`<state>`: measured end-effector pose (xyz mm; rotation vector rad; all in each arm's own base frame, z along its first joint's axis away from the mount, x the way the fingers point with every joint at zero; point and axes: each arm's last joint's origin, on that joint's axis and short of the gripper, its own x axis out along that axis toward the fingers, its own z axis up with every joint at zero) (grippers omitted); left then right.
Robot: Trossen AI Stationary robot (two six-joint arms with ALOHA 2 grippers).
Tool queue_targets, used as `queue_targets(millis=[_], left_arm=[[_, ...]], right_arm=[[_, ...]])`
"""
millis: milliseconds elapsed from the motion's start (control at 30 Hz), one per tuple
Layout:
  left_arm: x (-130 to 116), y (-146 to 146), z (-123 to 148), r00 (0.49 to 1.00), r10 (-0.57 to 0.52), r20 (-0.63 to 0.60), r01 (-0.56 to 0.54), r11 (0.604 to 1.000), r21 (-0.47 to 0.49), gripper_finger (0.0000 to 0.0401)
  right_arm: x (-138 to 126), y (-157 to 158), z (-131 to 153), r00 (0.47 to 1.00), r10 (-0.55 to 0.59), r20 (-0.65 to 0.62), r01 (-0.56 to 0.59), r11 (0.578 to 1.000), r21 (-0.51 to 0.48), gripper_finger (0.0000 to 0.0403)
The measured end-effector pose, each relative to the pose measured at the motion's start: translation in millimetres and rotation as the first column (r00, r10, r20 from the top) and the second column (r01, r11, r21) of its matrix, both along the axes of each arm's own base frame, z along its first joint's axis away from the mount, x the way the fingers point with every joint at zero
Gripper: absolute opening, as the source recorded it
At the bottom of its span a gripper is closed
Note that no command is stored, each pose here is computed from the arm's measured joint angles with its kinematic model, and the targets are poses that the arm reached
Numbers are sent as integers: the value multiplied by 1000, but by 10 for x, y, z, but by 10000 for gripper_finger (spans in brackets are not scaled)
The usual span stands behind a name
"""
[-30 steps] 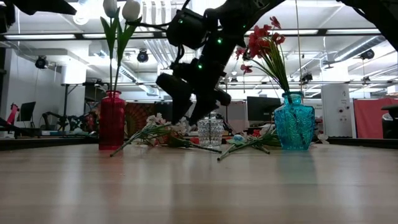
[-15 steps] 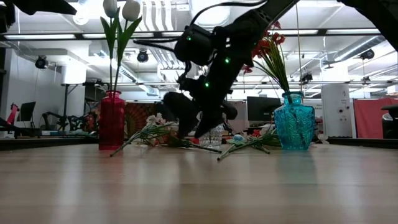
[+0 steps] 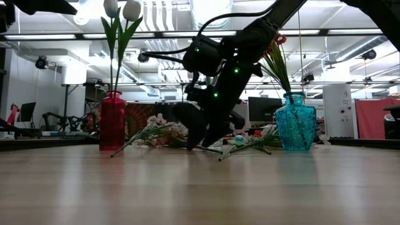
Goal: Sort flowers into vase by color
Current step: Put the left orange flowers into the blue vase
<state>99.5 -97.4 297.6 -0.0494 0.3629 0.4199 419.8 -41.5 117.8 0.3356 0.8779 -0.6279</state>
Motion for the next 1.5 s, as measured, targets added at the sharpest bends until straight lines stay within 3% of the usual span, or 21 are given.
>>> queue_targets(millis=[433, 567, 900, 1500], left_arm=[[4, -5, -3, 1000, 1, 0, -1, 1000, 4, 287], [4, -6, -4, 1000, 1, -1, -1, 1000, 4, 287], [4, -6, -4, 1000, 1, -1, -1, 1000, 4, 287], [6, -7, -1, 1000, 4, 7, -4, 1000, 4, 287]], right_arm=[[-4, 19, -7, 999, 32, -3, -32, 999, 42, 49], [-5, 21, -9, 999, 36, -5, -35, 999, 41, 18], [51, 36, 79, 999, 30, 14, -31, 998, 51, 18], [-18, 53, 606, 996, -29, 85, 28, 1000, 12, 18]])
